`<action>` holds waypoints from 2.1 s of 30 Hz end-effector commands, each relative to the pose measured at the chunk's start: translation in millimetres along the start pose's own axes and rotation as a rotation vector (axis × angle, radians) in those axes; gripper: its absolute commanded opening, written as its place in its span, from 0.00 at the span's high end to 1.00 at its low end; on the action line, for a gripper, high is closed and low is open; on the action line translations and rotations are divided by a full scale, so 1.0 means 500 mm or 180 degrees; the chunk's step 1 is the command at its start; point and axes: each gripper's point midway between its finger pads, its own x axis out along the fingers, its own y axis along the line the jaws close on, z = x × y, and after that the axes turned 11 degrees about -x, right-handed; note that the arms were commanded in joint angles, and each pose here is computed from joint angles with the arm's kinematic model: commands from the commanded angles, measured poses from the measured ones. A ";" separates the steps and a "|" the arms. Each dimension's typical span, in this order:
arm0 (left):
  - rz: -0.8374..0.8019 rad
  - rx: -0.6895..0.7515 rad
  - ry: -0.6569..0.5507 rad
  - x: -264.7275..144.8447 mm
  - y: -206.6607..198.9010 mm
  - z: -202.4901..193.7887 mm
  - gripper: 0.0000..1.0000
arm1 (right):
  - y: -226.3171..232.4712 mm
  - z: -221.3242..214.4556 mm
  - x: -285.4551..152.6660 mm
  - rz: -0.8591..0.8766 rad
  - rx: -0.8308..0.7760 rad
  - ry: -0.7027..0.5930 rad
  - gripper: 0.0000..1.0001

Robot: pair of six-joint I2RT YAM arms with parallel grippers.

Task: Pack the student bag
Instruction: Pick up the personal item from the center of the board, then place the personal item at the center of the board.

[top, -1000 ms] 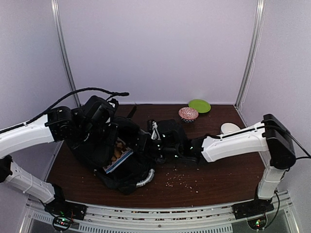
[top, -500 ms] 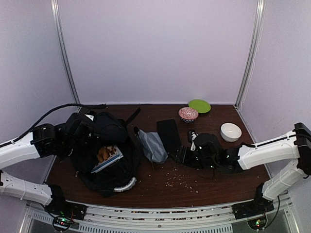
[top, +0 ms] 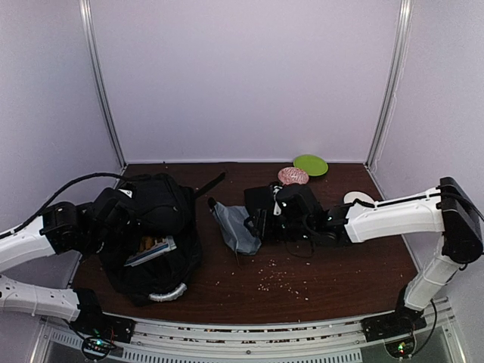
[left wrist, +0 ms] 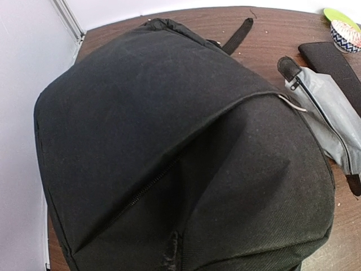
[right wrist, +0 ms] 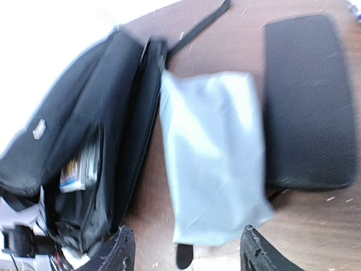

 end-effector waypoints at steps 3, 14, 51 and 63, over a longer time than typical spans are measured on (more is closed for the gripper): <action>-0.0075 -0.0060 -0.0048 0.008 -0.008 0.006 1.00 | 0.046 -0.068 0.039 -0.0053 -0.0449 0.0455 0.38; -0.0134 -0.0068 -0.0010 0.017 -0.019 -0.001 1.00 | 0.016 -0.100 0.102 -0.0665 -0.0787 0.0819 0.42; -0.1641 -0.0442 0.0606 0.102 -0.419 0.028 1.00 | -0.259 -0.029 -0.306 -0.1415 -0.0276 0.0162 1.00; -0.1587 -0.0350 0.0590 0.113 -0.445 0.049 1.00 | -0.278 -0.109 -0.284 -0.1315 -0.0160 0.0460 0.64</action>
